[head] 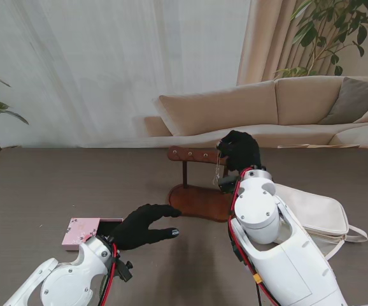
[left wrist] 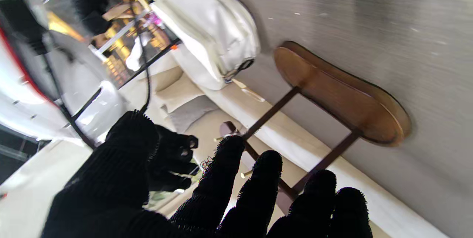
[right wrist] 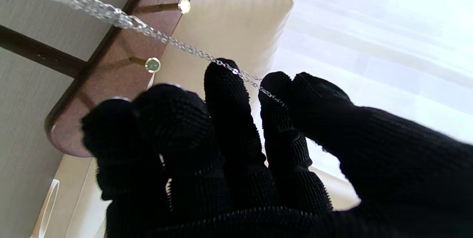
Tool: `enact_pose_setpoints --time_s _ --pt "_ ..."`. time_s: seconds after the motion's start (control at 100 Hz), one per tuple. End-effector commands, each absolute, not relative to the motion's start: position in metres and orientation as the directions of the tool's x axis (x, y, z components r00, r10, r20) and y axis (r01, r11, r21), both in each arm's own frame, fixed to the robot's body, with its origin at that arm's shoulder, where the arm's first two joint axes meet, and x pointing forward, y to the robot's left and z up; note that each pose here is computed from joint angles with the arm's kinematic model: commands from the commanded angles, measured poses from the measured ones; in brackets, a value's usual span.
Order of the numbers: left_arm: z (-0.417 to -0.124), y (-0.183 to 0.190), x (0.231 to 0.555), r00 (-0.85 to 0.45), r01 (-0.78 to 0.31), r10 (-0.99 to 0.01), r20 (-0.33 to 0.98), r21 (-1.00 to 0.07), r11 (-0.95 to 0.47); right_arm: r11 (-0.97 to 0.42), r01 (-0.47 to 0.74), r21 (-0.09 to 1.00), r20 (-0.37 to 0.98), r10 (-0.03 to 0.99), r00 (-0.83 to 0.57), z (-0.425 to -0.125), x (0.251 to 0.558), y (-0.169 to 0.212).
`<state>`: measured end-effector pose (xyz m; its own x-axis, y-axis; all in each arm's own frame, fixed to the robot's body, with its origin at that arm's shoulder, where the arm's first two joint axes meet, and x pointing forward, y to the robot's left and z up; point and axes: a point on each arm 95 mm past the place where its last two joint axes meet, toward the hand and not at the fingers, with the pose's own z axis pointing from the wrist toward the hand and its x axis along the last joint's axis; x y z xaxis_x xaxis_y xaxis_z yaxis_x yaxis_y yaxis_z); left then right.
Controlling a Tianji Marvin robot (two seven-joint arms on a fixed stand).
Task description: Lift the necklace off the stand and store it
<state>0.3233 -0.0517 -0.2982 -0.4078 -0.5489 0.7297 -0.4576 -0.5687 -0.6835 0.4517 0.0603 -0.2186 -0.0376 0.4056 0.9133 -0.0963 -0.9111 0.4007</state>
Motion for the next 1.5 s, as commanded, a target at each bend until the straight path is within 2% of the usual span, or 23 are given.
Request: enact_pose_setpoints --time_s 0.0,0.48,0.78,1.33,1.49 --pt "-0.294 -0.050 0.326 -0.412 -0.443 -0.567 0.713 -0.701 -0.559 -0.917 -0.066 0.394 0.916 0.398 -0.053 -0.217 0.446 0.064" --pt "-0.284 -0.008 0.342 -0.382 -0.425 -0.751 0.538 -0.824 -0.374 -0.929 0.044 0.368 0.925 0.361 -0.116 -0.223 0.413 0.067" --pt "-0.279 0.034 0.347 -0.356 -0.407 -0.860 0.365 -0.889 -0.208 -0.932 0.119 0.343 0.936 0.328 -0.129 -0.235 0.395 0.073" --pt "-0.298 0.090 0.354 -0.301 -0.493 -0.942 0.150 -0.870 0.020 -0.927 0.177 0.330 0.941 0.307 -0.141 -0.242 0.381 0.076" --pt "-0.302 0.100 0.356 -0.282 -0.507 -0.952 0.116 -0.861 0.046 -0.928 0.181 0.327 0.943 0.307 -0.128 -0.245 0.383 0.077"
